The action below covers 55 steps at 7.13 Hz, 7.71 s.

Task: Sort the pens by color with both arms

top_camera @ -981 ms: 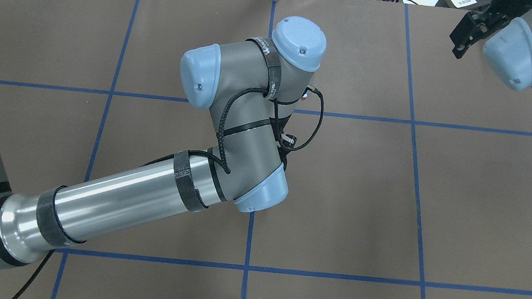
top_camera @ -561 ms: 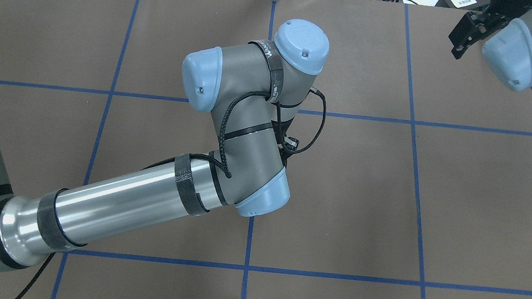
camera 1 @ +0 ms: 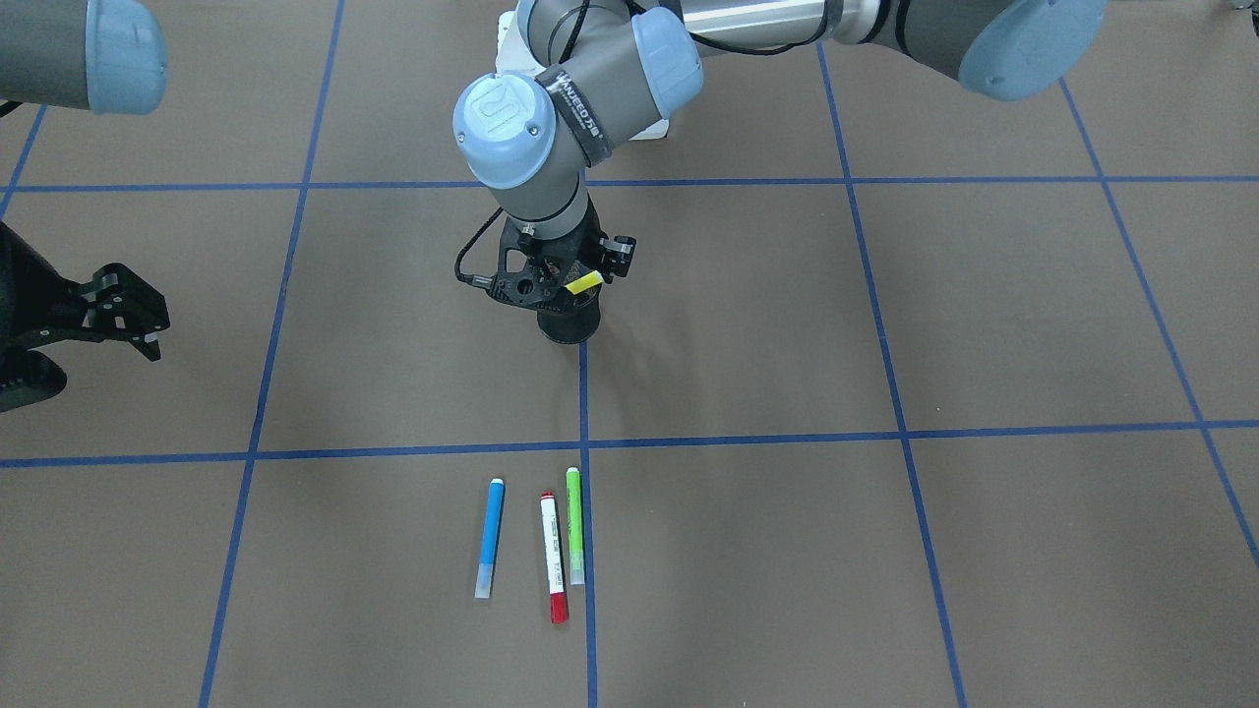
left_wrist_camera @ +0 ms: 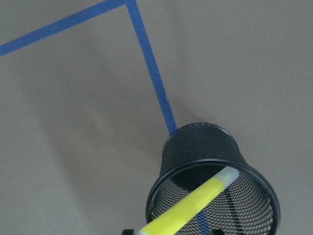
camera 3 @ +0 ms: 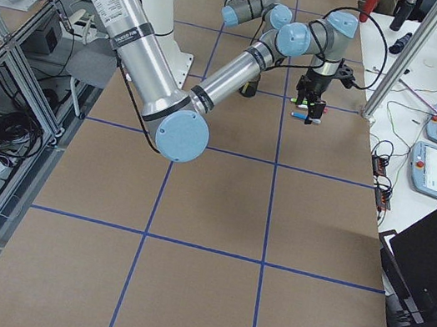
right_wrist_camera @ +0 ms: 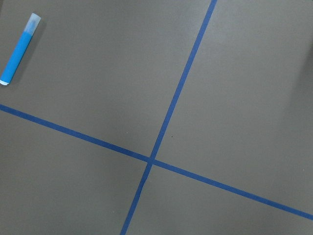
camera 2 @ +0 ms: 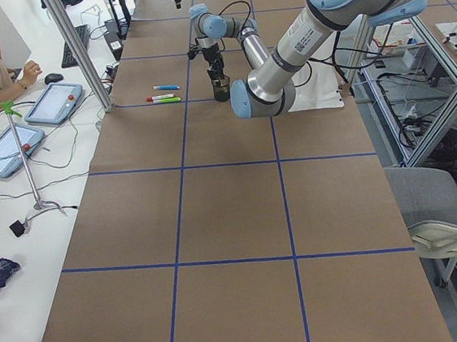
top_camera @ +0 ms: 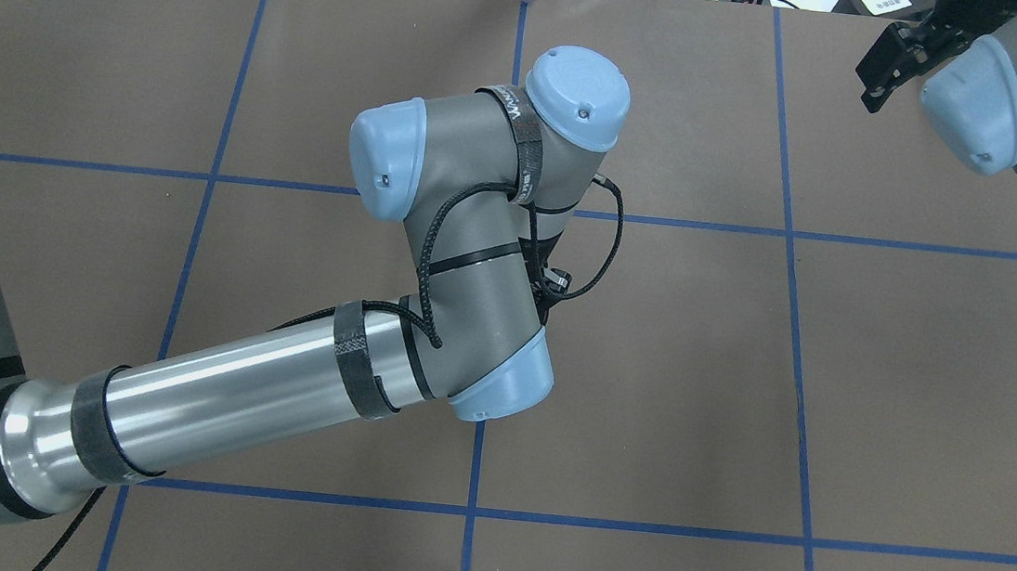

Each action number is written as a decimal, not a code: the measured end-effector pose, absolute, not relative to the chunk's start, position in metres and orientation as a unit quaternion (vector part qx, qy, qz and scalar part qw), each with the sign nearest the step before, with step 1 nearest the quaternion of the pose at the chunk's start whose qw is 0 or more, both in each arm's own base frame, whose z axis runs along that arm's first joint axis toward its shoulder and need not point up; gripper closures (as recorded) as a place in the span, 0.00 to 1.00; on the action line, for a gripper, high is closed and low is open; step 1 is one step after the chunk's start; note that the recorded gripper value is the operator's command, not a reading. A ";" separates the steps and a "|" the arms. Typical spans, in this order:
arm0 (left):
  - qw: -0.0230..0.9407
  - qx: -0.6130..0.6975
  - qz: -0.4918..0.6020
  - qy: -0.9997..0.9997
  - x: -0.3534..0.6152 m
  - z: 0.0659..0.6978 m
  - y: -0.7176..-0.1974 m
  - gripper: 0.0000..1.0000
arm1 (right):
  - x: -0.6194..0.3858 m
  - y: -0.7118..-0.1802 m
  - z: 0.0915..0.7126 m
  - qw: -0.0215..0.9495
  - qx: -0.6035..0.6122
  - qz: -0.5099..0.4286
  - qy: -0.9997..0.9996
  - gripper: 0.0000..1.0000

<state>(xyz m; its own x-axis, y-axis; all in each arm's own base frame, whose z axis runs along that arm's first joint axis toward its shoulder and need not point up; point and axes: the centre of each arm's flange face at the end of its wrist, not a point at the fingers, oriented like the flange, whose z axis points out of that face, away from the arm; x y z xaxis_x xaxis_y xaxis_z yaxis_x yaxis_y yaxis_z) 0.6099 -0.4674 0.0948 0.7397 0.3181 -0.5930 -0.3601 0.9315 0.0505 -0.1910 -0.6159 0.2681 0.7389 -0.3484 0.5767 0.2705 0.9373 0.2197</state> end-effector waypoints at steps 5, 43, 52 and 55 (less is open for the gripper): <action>0.933 -0.036 0.182 0.310 0.611 0.097 -0.467 0.62 | -0.192 -0.616 0.268 0.931 0.060 -0.166 -0.321 0.00; 0.848 0.312 -0.138 0.407 0.604 0.182 -0.611 1.00 | -0.203 -0.635 0.285 0.928 0.082 -0.143 -0.334 0.00; 0.851 0.307 -0.117 0.410 0.602 0.211 -0.581 0.01 | -0.203 -0.635 0.286 0.929 0.081 -0.142 -0.333 0.00; 0.881 0.251 -0.057 0.398 0.557 0.194 -0.594 0.00 | -0.173 -0.642 0.295 0.932 0.082 -0.121 -0.332 0.00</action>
<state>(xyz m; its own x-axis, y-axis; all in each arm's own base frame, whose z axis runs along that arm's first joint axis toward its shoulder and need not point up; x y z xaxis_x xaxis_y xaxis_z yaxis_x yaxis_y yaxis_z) 0.5569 -0.5941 0.1940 0.6769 0.0990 -0.7294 0.2997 0.8680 0.3959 -0.1726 -0.6417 0.2950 0.7496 -0.2804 0.5996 0.1710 0.9571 0.2339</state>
